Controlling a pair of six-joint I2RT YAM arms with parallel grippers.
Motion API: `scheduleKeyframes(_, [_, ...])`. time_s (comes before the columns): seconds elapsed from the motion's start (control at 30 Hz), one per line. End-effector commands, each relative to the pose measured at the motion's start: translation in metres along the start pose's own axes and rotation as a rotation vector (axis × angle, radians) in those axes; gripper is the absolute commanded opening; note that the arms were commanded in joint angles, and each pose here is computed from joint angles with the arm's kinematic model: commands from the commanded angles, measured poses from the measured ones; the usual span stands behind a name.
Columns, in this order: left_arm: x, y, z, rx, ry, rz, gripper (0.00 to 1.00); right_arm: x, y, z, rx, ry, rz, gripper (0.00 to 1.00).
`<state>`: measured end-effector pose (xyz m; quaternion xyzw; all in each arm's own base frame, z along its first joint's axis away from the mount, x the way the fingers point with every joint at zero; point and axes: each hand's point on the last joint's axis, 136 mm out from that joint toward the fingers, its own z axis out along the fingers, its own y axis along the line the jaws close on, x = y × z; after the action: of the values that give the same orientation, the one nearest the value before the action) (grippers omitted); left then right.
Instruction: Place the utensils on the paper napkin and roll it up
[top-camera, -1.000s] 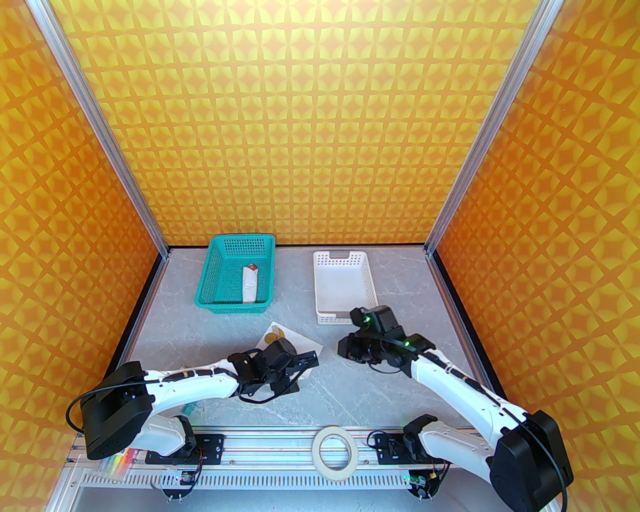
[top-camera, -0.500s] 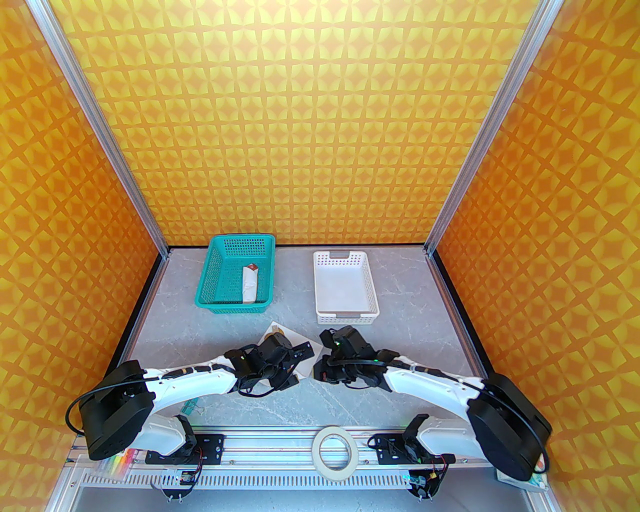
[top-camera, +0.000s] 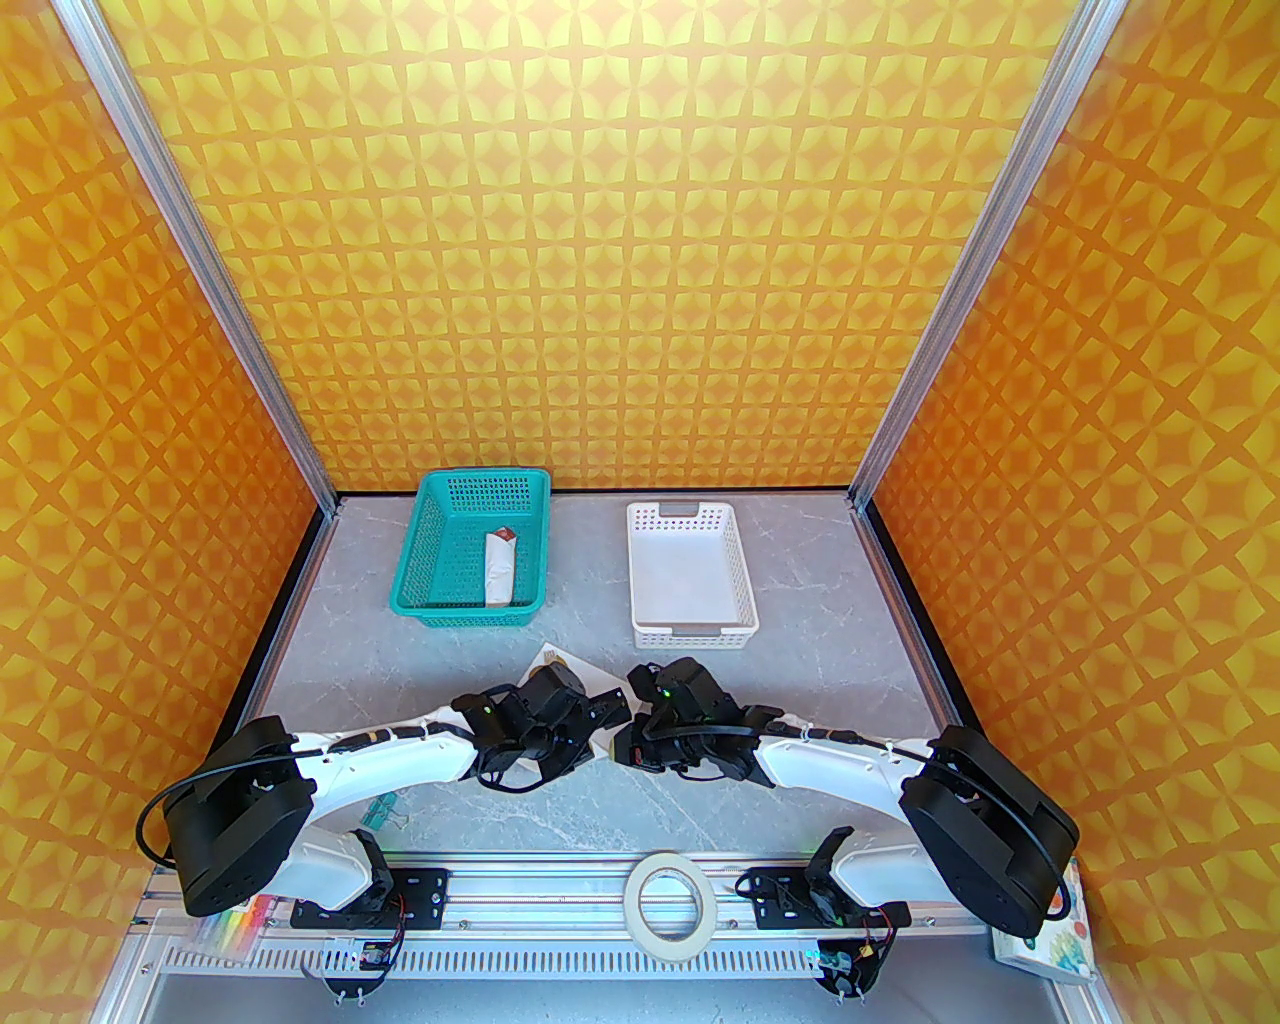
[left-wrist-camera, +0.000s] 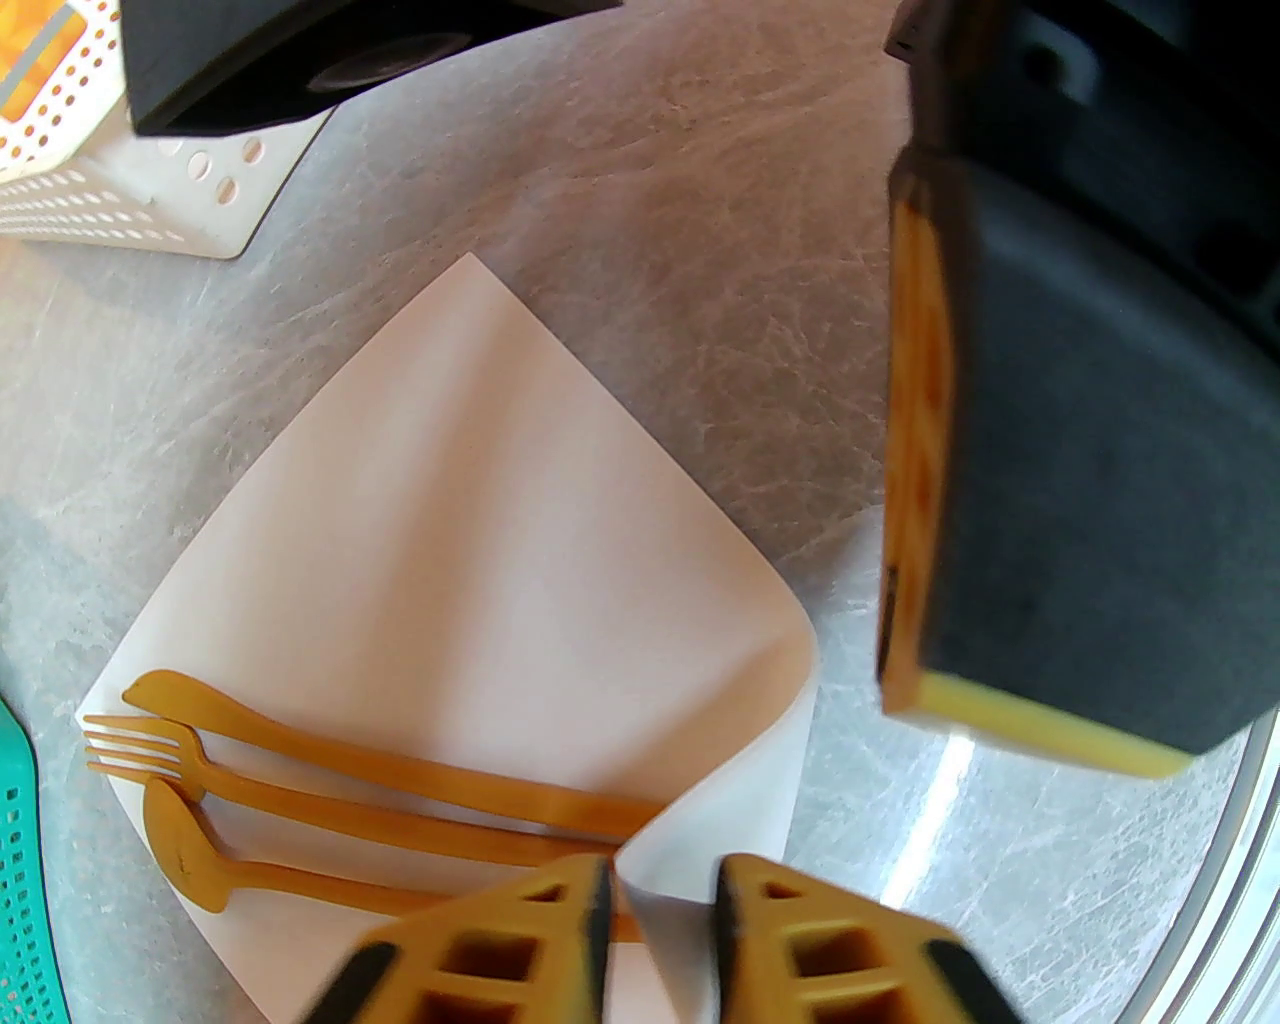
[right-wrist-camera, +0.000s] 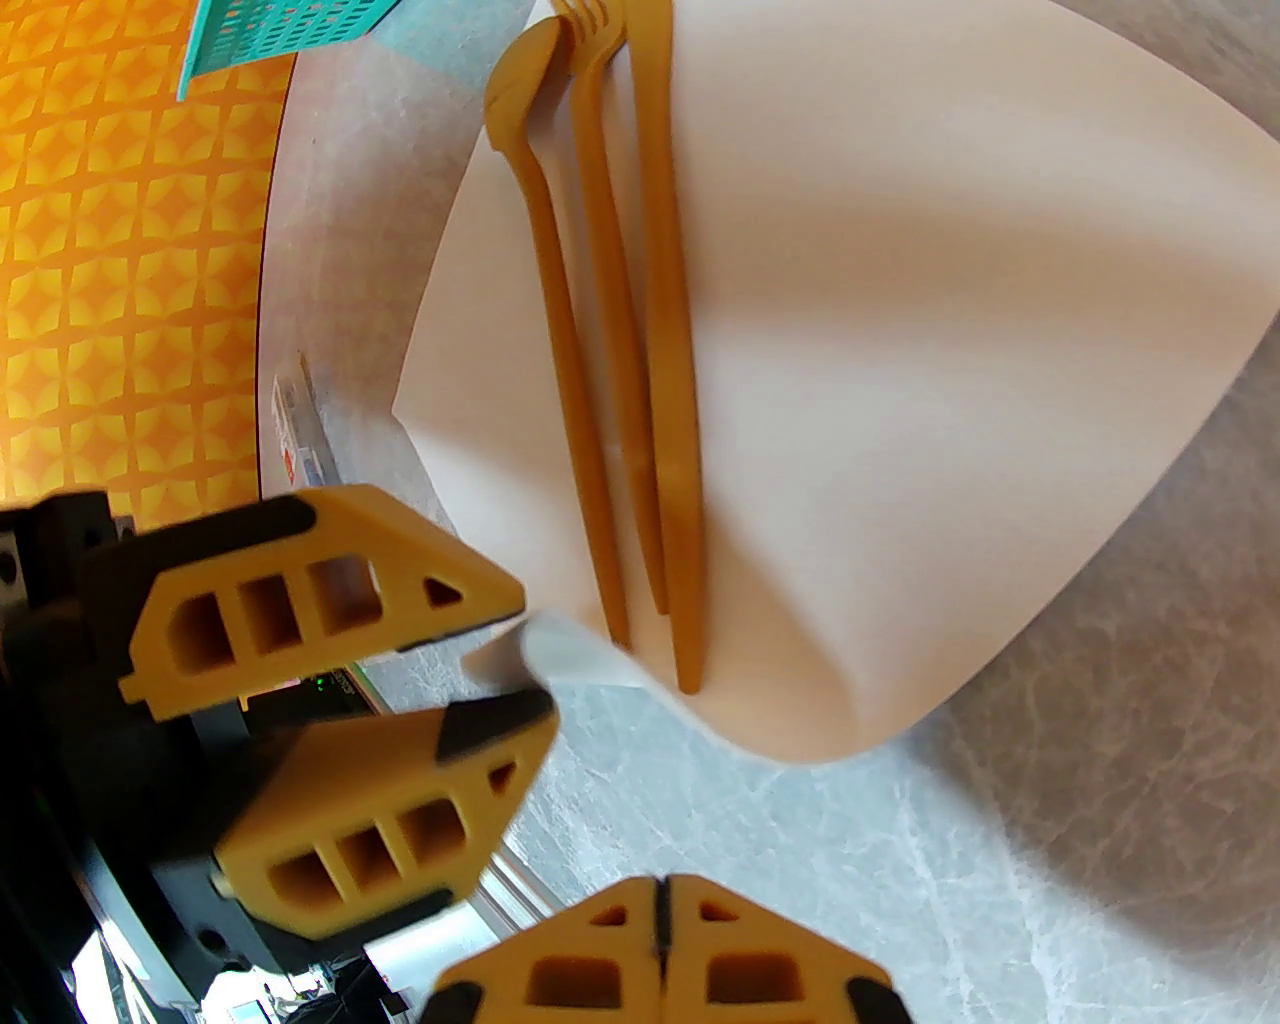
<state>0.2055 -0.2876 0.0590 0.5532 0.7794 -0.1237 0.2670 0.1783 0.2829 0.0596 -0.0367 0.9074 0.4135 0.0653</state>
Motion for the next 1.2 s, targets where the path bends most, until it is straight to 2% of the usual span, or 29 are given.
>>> scheduleKeyframes(0.0, [-0.005, -0.002, -0.001, 0.055, 0.001, -0.017, 0.16, 0.006, 0.004, 0.004, -0.037, 0.02, 0.0, 0.0])
scheduleKeyframes(0.57, [-0.004, 0.01, 0.01, 0.085, 0.046, -0.062, 0.09, 0.001, 0.0, 0.023, -0.07, 0.016, 0.036, 0.0])
scheduleKeyframes(1.17, [-0.001, 0.013, 0.012, 0.089, 0.071, -0.074, 0.08, -0.01, -0.006, 0.037, -0.039, 0.007, 0.042, 0.0])
